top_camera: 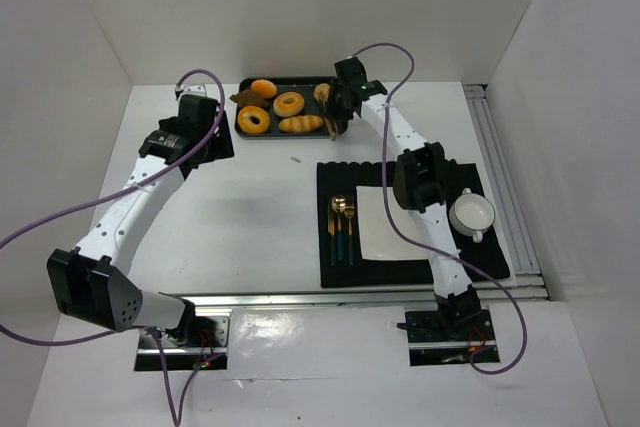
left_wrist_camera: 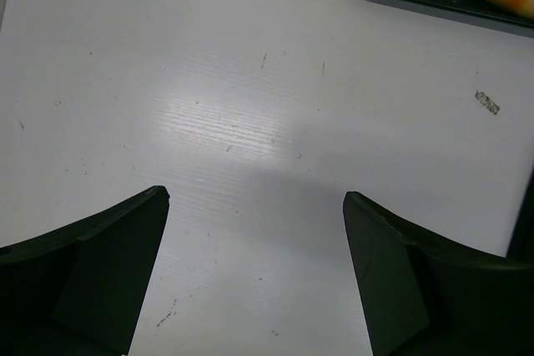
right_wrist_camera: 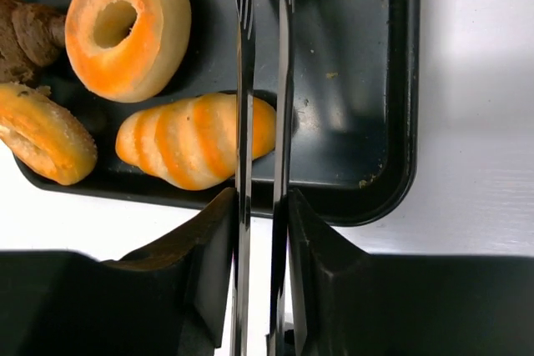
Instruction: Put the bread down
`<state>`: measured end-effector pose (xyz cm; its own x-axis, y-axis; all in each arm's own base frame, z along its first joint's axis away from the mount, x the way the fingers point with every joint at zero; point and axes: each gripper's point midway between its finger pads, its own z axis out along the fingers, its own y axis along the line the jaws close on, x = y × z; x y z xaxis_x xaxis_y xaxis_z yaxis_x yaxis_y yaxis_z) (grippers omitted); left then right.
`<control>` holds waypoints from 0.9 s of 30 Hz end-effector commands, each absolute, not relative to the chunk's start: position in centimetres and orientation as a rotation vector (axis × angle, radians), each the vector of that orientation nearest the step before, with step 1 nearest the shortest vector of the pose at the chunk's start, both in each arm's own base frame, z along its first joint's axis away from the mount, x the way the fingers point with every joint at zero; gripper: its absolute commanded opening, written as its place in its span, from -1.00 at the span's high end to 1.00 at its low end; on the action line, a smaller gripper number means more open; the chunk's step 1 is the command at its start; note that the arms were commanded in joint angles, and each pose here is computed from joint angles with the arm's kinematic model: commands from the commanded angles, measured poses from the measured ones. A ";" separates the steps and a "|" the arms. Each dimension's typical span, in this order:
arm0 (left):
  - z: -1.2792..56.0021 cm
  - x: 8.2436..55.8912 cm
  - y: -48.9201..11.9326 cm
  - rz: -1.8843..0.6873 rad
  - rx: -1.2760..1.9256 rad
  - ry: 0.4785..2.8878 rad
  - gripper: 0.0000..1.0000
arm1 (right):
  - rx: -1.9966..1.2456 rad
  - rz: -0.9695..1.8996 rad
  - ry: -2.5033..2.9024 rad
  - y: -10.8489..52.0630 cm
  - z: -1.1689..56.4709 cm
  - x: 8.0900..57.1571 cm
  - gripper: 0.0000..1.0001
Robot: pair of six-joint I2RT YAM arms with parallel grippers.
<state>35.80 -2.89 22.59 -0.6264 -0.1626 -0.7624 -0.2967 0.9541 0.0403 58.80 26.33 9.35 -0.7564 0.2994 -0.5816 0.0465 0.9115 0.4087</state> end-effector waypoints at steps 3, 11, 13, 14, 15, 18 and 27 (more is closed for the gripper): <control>23.3 36.1 -2.5 0.209 -0.345 2.221 -0.98 | 0.242 0.532 2.243 26.2 15.4 60.2 0.37; 23.6 36.0 -2.5 0.205 -0.346 2.213 -0.98 | 0.151 0.554 2.201 27.4 20.5 56.9 0.37; 23.6 36.0 -2.5 0.205 -0.346 2.213 -0.98 | 0.133 0.542 2.202 27.5 20.7 56.0 0.37; 23.6 36.0 -2.5 0.205 -0.346 2.213 -0.98 | 0.133 0.545 2.195 27.4 21.2 55.6 0.37; 23.9 35.9 -2.4 0.200 -0.348 2.205 -0.98 | 0.121 0.562 2.168 27.6 22.9 54.8 0.37; 24.1 35.8 -2.6 0.184 -0.345 2.200 -0.98 | 0.106 0.593 2.159 27.3 24.4 53.2 0.37; 24.9 35.5 -3.2 0.125 -0.350 2.191 -0.98 | 0.045 0.570 2.192 23.8 26.5 45.2 0.37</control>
<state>35.48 -2.98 23.00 -0.6175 -0.1661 -0.7689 -0.2900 0.9567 0.0262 47.64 25.12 22.52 -0.6948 0.2307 -0.6812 -0.1114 0.9012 0.4188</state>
